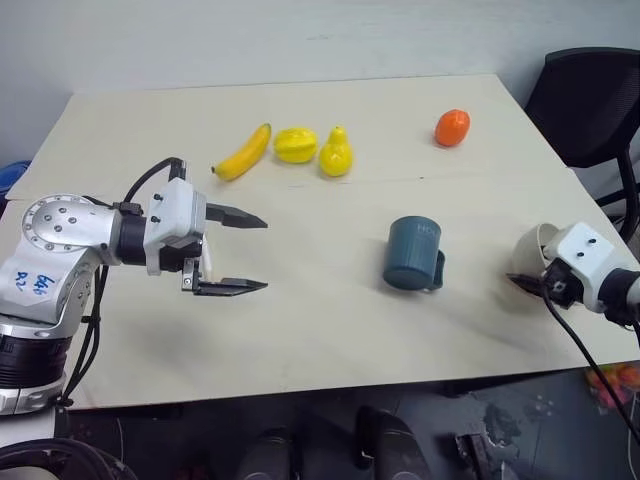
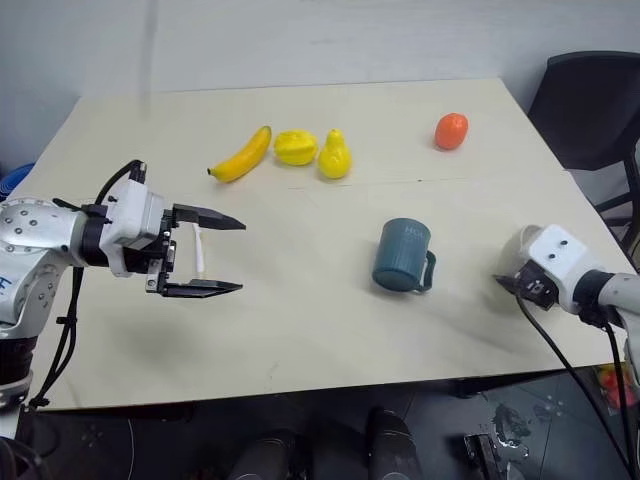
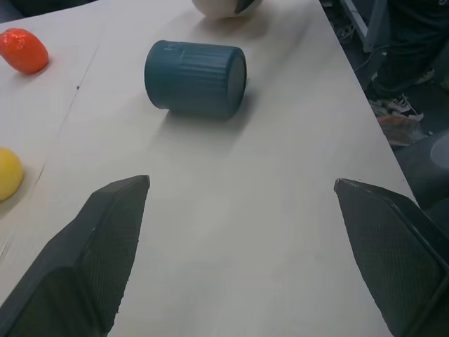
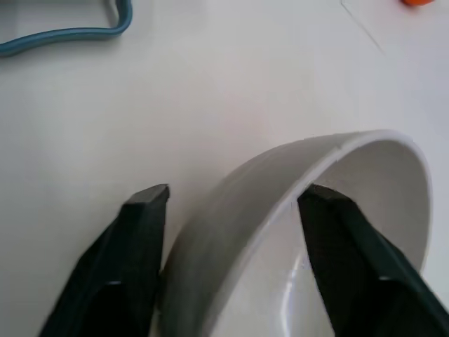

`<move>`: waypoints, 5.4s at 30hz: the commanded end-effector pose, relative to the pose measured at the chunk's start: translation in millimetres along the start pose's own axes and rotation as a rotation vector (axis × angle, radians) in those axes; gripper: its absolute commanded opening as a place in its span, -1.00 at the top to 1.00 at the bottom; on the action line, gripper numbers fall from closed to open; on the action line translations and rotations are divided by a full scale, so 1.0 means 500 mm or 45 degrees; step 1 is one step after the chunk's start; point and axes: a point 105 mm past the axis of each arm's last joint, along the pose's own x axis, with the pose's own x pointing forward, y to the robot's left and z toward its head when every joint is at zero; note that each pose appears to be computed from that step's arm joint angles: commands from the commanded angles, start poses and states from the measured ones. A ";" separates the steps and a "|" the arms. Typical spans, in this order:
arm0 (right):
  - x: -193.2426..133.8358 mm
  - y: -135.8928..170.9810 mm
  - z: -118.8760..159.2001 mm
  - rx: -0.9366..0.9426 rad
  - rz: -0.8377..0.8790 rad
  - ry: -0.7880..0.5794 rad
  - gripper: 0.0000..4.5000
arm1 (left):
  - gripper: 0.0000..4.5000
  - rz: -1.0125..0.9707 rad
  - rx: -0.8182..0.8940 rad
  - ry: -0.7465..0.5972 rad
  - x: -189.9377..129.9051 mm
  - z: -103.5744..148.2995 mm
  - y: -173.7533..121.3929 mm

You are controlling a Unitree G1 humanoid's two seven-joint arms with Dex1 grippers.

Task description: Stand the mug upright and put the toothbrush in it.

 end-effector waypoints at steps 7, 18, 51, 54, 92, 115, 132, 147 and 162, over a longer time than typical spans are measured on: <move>-0.097 -0.060 0.170 0.130 -0.171 -0.239 -0.68 | -1.00 0.020 0.038 0.008 -0.008 0.005 0.002; 0.001 0.059 0.175 1.026 -0.103 -0.248 -0.28 | -1.00 0.055 0.049 0.007 -0.002 0.004 0.000; 0.157 0.198 0.101 1.217 0.206 0.177 0.38 | -1.00 0.058 0.080 0.000 0.001 0.027 -0.001; 0.165 0.198 0.100 1.176 0.216 0.184 0.38 | -1.00 0.057 0.083 0.000 0.001 0.027 0.000; 0.350 0.359 0.358 0.348 0.009 -1.005 0.98 | -1.00 0.582 -0.139 0.166 -0.138 0.019 0.002; -0.038 0.223 0.328 0.227 0.638 -0.917 -0.51 | -1.00 1.450 -1.055 0.279 -0.118 -0.211 0.118; -0.137 0.174 0.422 0.132 0.726 -0.949 -0.99 | -1.00 1.393 -1.524 0.461 0.019 -0.278 0.162; -0.124 0.159 0.411 0.229 0.690 -0.947 -1.00 | 0.91 1.570 -1.662 0.329 -0.020 -0.272 0.189; -0.090 0.120 0.350 0.428 0.409 -0.820 -1.00 | 0.91 0.591 -0.598 -0.796 0.124 0.177 0.198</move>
